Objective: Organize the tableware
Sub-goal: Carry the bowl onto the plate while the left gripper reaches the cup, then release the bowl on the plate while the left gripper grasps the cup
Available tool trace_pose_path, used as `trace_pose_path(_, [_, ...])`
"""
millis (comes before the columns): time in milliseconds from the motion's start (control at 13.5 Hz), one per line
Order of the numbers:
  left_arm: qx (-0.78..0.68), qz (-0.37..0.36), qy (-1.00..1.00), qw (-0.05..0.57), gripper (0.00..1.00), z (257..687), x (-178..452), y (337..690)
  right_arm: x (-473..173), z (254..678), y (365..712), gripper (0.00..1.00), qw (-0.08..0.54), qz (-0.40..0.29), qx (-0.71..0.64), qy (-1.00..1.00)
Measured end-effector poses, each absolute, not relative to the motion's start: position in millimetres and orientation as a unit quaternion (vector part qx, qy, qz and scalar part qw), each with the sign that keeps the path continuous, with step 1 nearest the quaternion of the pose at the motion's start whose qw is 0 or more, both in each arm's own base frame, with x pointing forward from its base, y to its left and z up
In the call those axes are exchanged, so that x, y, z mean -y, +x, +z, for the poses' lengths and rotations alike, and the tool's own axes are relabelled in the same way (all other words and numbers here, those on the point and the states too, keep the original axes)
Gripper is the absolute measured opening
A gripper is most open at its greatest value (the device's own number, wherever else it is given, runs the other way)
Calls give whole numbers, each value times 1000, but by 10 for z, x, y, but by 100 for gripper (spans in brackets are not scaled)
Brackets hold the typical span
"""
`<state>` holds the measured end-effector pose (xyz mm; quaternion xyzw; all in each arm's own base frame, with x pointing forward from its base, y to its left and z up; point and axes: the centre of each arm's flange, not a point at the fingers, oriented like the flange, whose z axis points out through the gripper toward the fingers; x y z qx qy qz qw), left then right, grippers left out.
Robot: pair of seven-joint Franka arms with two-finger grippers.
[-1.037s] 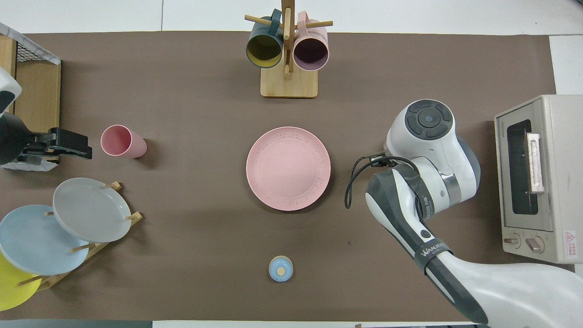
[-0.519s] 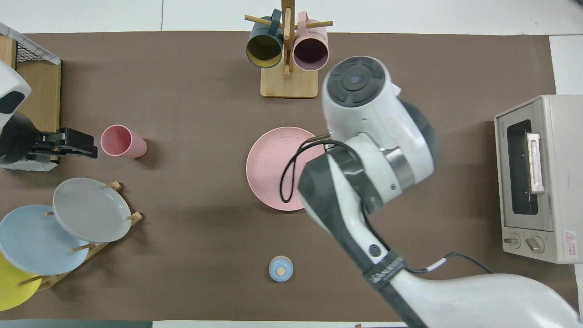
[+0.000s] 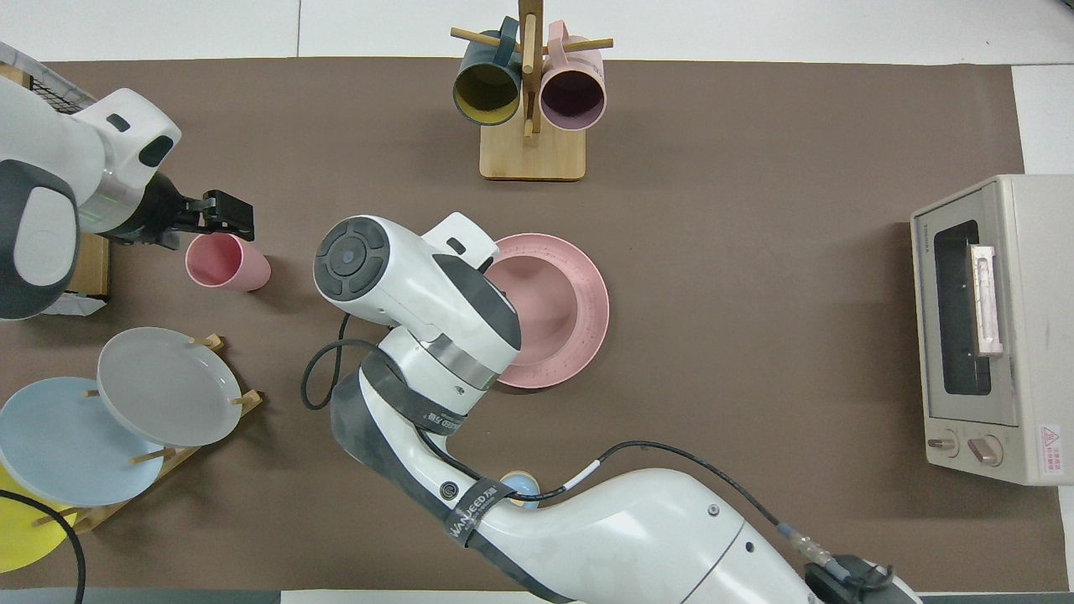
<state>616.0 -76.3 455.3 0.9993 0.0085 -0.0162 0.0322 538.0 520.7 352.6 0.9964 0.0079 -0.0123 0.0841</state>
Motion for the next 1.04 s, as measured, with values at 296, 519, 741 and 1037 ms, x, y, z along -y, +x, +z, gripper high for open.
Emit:
trace_pose_path(296, [-13,-9,999,34,100,4106,751,6238,-5226,3484,5383,4,90,-17,-6,996])
trace_pose_path(519, [-15,-19,999,32,100,3997,721,6192,-5110,3485,5492,4,90,-18,5,996])
trace_pose_path(741, [-16,-29,999,31,100,3907,706,6149,-5009,3485,5586,4,88,-20,15,996])
trace_pose_path(1037, [-22,-22,999,30,99,3781,643,6110,-5062,3487,5564,4,65,-31,19,997])
